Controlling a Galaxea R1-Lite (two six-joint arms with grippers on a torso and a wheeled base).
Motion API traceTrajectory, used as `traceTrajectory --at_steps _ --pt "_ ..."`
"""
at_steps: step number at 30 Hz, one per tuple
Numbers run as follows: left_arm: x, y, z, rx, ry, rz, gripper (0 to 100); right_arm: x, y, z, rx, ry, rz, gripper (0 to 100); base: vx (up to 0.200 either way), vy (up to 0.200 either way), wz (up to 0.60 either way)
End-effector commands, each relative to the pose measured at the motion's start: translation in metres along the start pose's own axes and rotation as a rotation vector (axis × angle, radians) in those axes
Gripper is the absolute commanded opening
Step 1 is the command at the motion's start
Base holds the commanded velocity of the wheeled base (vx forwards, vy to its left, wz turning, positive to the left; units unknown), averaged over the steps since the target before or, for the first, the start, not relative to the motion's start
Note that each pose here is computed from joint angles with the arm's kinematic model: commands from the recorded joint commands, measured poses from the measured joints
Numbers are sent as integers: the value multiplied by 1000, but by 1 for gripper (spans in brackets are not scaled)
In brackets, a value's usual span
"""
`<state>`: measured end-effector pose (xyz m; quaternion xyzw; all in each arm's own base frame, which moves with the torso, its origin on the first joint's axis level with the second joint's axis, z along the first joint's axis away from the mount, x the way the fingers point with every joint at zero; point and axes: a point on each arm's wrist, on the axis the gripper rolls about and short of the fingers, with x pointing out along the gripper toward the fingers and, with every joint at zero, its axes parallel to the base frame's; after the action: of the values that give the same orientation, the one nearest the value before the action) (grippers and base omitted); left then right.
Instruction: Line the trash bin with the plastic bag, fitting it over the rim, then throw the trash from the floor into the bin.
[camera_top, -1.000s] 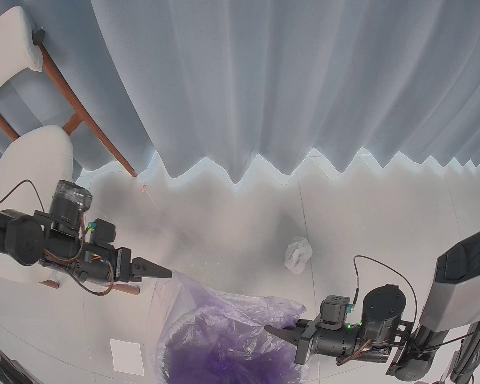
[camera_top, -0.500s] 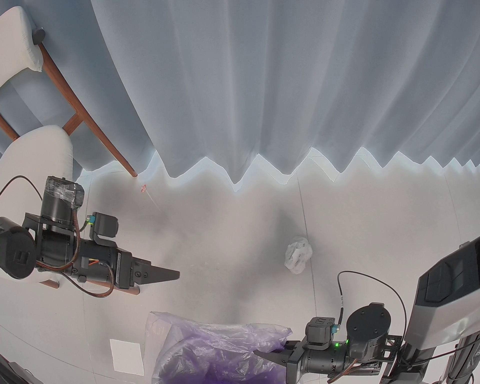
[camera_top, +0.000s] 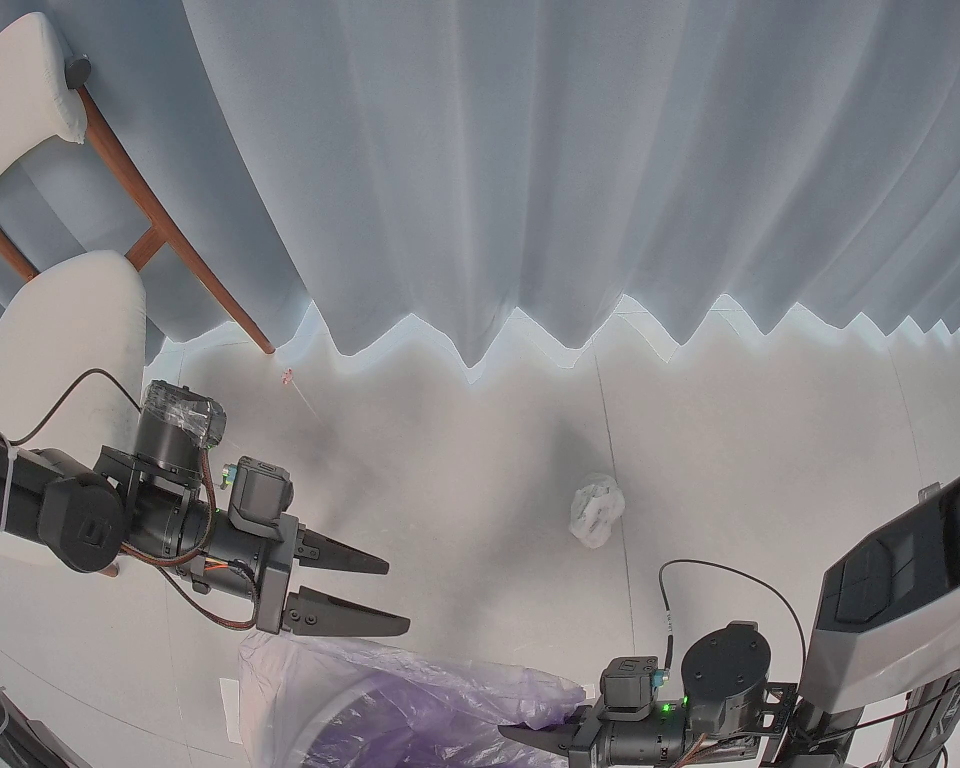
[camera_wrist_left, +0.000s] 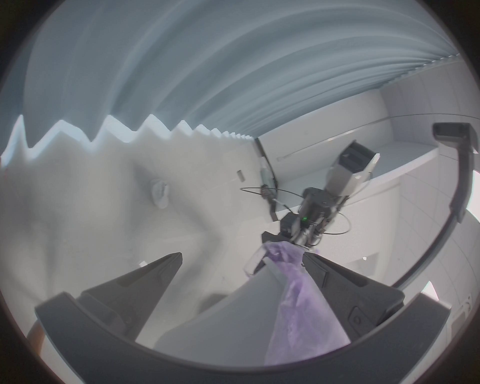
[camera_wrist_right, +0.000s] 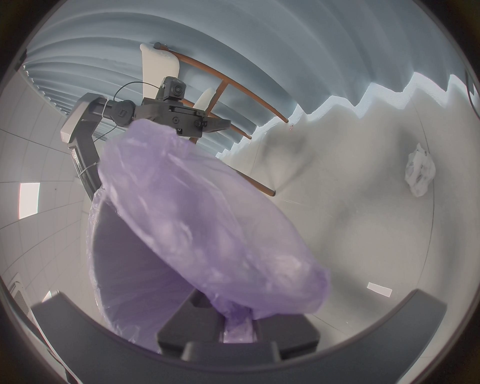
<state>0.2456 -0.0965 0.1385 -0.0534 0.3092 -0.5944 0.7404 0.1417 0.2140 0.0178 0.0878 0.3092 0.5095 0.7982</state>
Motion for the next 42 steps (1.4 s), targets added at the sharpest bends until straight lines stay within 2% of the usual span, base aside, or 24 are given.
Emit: traceTrajectory --at_steps 1,8,14,18,22,31,36,42 --pt "1 8 -9 -8 -8 -74 100 1 -2 -1 -1 -7 -6 0 0 0 0" --pt "-15 4 4 34 -60 -42 100 3 -3 -3 1 0 -9 0 0 0 0" --pt "-32 -25 20 136 -117 -38 100 15 -14 -16 20 55 -47 0 0 0 0" --pt "-24 -43 22 176 -98 -85 100 20 -14 -15 13 44 -41 0 0 0 0" --pt "-8 -49 20 180 -44 -87 100 20 -13 -14 11 40 -40 0 0 0 0" --pt "43 -27 21 164 76 -76 100 22 -5 -19 -4 57 -17 0 0 0 0" --pt "61 -22 23 166 103 -97 100 22 -4 -20 -6 61 -23 0 0 0 0" --pt "67 -28 22 190 118 -120 100 22 -5 -21 -4 66 -25 0 0 0 0"
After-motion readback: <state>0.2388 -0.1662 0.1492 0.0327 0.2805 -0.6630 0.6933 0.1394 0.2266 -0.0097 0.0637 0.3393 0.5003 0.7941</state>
